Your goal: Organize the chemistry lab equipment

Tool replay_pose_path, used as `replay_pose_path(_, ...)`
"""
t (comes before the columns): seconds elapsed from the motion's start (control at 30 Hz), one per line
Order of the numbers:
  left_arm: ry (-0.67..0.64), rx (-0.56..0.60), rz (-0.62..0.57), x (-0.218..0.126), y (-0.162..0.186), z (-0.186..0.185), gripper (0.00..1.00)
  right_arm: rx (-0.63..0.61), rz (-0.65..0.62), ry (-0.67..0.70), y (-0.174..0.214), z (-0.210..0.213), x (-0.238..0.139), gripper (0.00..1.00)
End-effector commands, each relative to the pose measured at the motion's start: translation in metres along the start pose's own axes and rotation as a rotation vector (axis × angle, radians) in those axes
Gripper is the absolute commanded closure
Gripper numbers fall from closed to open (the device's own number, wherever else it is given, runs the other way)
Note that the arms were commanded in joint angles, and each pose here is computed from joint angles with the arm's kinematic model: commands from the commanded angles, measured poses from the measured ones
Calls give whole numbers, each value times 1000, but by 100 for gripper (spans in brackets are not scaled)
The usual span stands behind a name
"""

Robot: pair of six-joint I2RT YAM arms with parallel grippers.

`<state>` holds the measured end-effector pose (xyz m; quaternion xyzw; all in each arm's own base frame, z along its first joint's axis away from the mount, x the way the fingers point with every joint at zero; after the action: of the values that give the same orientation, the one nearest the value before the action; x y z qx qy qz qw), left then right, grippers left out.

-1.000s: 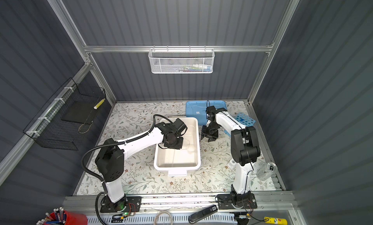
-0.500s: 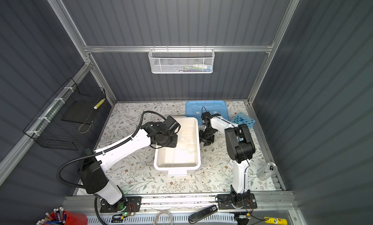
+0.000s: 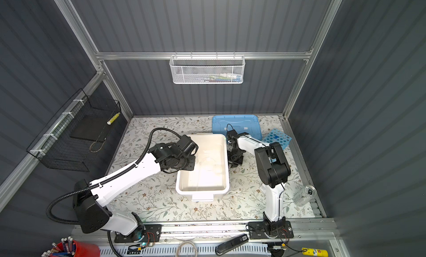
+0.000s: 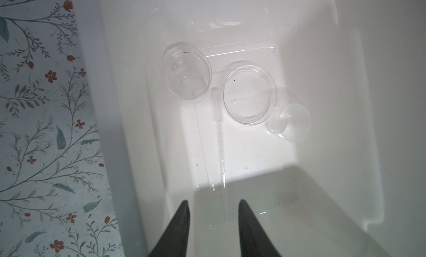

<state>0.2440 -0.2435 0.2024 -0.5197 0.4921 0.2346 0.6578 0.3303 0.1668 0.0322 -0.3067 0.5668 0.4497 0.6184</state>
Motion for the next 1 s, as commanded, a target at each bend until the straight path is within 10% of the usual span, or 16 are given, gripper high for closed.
replay_pose_path(0.0,-12,15,-22,-9,0,4,63,20,23,178,11,-42,29,76)
replay_pose_path(0.97,-17,24,-66,-17,3,7,63,12,-25,170,10,-61,19,100)
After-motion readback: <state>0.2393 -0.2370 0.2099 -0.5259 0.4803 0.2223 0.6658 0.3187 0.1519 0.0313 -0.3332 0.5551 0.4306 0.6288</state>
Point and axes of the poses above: each gripper's point midway between its finger pads, its own x axis out along the fingers, its own z axis along the line the jaws close on, y = z × x, the point moved 2 cm from there along -x, back along the fingers, and after that the axes turned 11 degrees about x, right-handed, at the moved point
